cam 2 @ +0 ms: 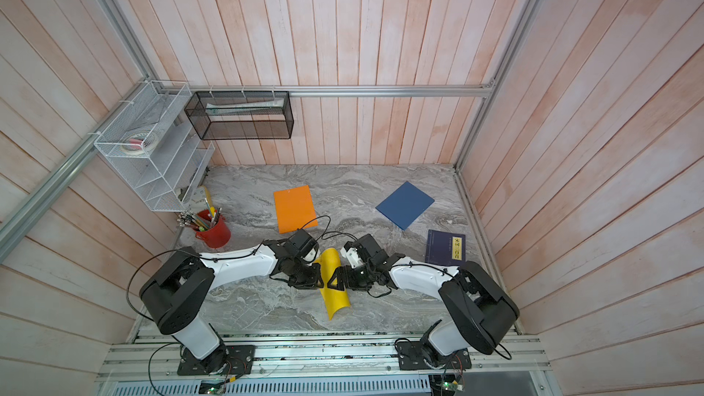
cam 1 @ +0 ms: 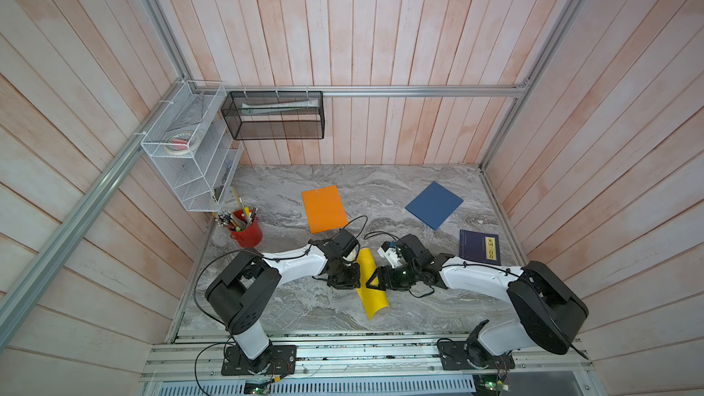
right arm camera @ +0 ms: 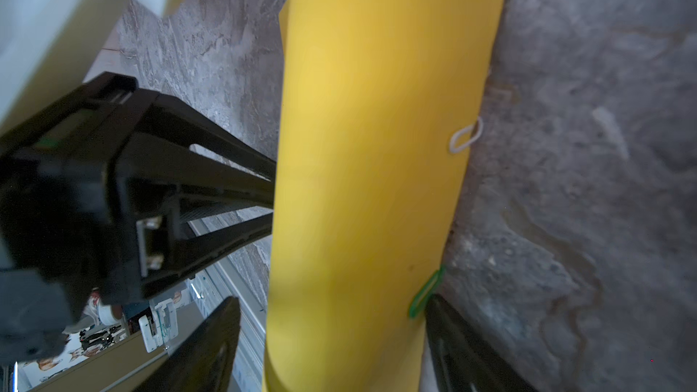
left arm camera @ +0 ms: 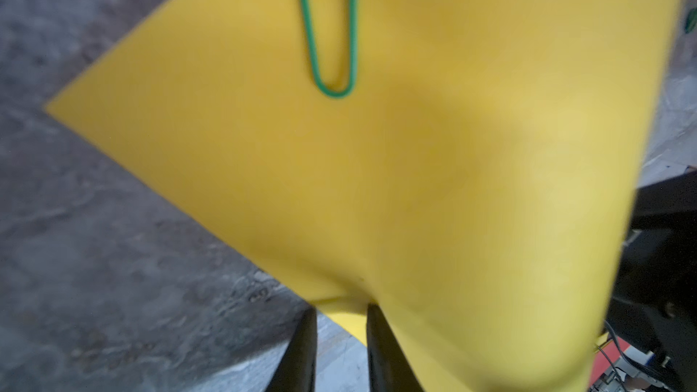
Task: Unclip the paperclips from the documents
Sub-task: Pick up the document from the center of the board.
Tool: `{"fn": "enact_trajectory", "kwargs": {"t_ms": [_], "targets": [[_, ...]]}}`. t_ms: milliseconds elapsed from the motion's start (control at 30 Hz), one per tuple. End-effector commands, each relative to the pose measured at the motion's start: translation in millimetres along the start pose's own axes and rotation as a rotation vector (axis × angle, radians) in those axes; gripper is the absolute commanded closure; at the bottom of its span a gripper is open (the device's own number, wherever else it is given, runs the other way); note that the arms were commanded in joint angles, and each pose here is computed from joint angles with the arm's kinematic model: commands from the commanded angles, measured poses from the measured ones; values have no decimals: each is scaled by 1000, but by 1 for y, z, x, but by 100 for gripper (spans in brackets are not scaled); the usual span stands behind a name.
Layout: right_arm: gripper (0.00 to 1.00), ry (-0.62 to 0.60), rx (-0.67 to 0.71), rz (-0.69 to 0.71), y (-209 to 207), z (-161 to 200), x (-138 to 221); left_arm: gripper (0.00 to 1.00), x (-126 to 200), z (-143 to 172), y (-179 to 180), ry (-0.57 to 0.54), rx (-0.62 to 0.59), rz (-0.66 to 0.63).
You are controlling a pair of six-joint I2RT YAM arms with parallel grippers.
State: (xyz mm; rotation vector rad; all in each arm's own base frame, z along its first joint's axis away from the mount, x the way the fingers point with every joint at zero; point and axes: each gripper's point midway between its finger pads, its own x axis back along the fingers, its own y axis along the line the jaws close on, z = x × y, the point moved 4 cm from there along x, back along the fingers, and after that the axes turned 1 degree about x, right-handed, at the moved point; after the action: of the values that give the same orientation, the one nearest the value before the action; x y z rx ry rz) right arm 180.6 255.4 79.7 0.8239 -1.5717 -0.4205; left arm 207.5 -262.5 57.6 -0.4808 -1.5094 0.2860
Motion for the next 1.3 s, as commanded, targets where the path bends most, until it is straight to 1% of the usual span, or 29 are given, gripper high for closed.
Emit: {"fn": "enact_trajectory", "kwargs": {"t_ms": [0, 167, 233, 600, 767, 833, 900, 967, 1067, 1267], "targets": [[21, 5, 15, -35, 5, -1, -3, 74, -15, 6, 15, 44, -7, -71], [21, 22, 12, -22, 3, -1, -6, 74, -15, 6, 13, 44, -11, -67], [22, 28, 11, -20, 2, -1, -7, 74, -15, 5, 13, 44, -12, -66], [47, 36, 13, -5, 1, -3, -9, 74, -14, 4, 11, 39, -15, -62], [59, 31, 17, -10, 3, -4, -8, 74, -12, 3, 11, 30, -16, -59], [62, 26, 19, -15, 3, -4, -7, 74, -11, 3, 10, 25, -20, -58], [68, 24, 19, -21, 4, -4, -7, 74, -10, 3, 9, 19, -19, -56], [71, 21, 22, -27, 5, -4, -7, 73, -8, 2, 9, 11, -19, -55], [74, 18, 25, -34, 6, -4, -6, 69, -4, 1, 8, -2, -21, -56], [79, 2, 30, -64, 10, -6, -2, 49, 11, -5, 1, -57, -25, -43]]}}
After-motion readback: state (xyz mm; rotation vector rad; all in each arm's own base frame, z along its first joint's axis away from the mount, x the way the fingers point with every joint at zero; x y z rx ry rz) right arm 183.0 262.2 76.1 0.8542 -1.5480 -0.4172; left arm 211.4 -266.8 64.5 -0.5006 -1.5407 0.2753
